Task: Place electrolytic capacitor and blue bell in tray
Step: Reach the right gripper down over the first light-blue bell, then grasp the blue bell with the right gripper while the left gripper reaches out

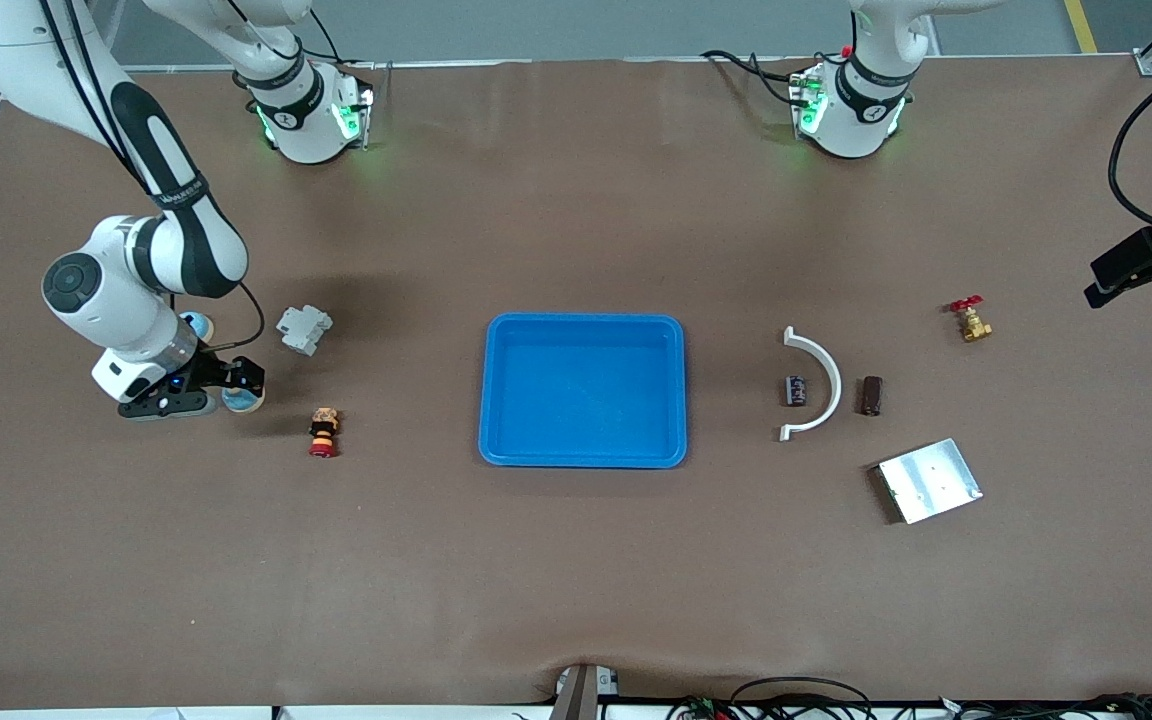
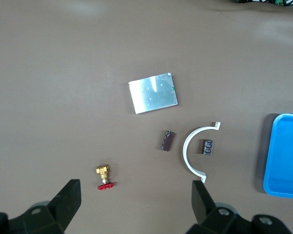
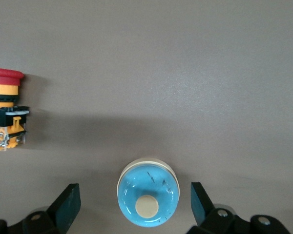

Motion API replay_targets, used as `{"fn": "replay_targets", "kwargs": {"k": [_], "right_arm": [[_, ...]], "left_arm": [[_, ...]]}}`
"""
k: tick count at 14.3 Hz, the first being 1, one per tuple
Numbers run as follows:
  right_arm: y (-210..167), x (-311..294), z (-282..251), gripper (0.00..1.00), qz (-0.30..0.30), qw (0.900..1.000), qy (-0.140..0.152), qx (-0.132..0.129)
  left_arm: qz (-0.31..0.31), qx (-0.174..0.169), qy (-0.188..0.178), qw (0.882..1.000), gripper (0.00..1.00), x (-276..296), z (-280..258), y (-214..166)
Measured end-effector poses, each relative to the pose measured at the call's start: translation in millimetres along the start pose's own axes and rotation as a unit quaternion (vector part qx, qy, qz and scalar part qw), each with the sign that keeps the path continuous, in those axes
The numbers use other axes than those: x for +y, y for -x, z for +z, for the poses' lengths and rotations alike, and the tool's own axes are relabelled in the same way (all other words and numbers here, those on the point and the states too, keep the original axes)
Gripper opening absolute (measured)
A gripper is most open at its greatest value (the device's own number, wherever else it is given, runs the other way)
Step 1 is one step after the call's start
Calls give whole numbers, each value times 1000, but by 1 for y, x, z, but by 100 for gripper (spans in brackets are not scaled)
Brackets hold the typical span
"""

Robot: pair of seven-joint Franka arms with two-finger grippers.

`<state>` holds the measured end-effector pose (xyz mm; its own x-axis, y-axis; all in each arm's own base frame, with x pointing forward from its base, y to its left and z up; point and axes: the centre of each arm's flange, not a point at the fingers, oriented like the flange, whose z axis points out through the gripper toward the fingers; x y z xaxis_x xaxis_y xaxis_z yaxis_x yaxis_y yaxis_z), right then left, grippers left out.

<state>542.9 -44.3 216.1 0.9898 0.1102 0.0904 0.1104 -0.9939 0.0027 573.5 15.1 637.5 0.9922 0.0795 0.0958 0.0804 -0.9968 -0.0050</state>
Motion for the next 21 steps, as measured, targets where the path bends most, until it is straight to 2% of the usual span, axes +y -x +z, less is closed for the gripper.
{"fn": "replay_targets", "kwargs": {"k": [3,7,11,15,18,19,21], "right_arm": [[2,-1,6,100,-1,1000,-1,-5],[6,-1,18,100,-7,1000,-4,-16],[11,0,31,100,-11,1000,-6,-27],[13,2,36,100,-14,999,-7,-32],[11,3,34,70,-27,999,-7,-30],[10,3,30,65,-28,999,-7,-31],[11,3,32,65,-32,999,-8,-34]], "left_arm": [[-1,-7,0,1000,100,1,7,-2],[-12,-46,-3,999,100,4,33,-5],[-42,-53,19,998,100,0,37,-7],[-56,-64,19,996,100,-9,50,-11],[-55,-80,19,995,100,-7,69,-17],[-54,-88,19,994,100,-6,80,-20],[-52,-96,19,994,100,-2,99,-27]]}}
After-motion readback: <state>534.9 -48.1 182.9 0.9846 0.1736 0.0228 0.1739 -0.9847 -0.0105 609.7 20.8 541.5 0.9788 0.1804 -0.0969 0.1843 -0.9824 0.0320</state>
